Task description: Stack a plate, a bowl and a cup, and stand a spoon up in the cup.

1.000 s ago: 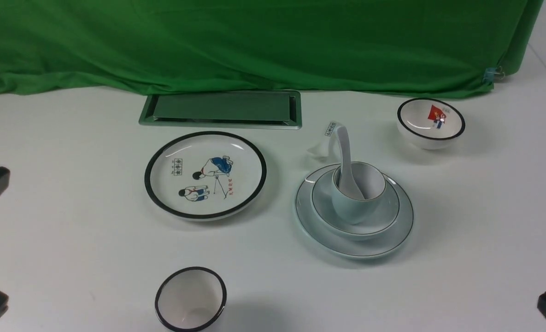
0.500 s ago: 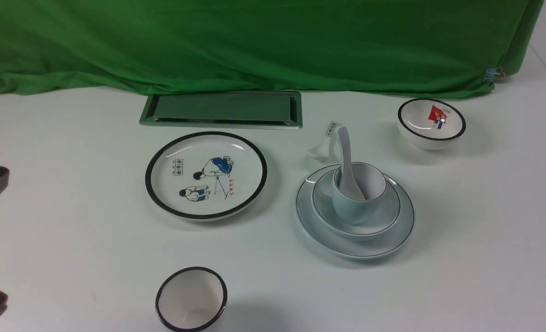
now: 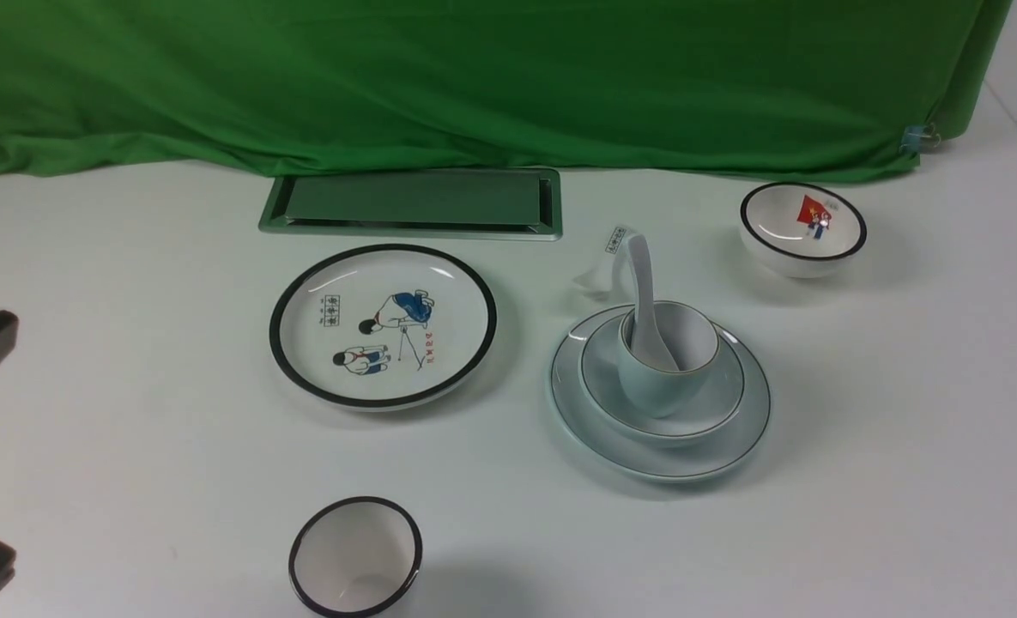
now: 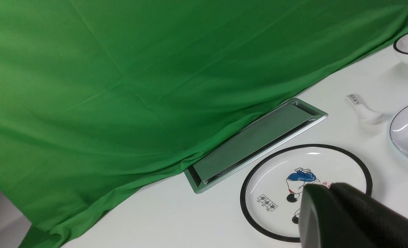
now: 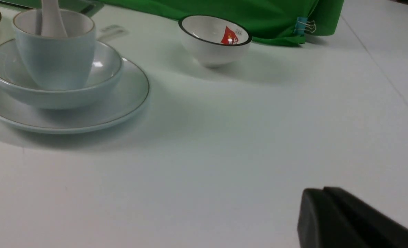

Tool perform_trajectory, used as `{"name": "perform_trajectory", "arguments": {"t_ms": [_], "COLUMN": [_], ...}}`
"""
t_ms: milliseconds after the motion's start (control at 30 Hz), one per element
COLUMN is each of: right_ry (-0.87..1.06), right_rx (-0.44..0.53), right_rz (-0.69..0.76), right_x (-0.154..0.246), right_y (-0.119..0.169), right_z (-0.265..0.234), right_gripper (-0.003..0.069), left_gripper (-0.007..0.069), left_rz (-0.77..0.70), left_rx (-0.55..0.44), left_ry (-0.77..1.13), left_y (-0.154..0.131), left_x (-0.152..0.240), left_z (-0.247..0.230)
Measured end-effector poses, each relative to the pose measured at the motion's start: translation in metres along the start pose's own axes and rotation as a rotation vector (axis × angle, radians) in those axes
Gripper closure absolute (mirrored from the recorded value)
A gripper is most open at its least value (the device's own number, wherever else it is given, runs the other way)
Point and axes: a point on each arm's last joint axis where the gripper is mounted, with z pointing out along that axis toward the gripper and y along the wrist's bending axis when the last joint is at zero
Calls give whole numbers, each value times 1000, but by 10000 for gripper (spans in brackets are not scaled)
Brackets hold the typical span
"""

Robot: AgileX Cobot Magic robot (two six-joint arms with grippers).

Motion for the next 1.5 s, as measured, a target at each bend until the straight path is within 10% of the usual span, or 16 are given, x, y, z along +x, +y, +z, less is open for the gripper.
{"name": "perform_trajectory", "arguments": {"t_ms": [700, 1133, 1500], "right_ry": [3, 3, 2], "right_rx": [-1, -1, -1], "right_rz": [1, 1, 1], "right_x": [0, 0, 0], "right_y": [0, 0, 0], "right_z": [0, 0, 0], "right_gripper": [567, 540, 523], "left_gripper": [657, 657, 657], "left_rz": [72, -422, -471], "left_rx": [-96, -267, -241], "left_ry": [-169, 52, 152], "left_y": [-11, -41, -46], "left_x": [26, 126, 135], "left_z": [-22, -22, -22]}}
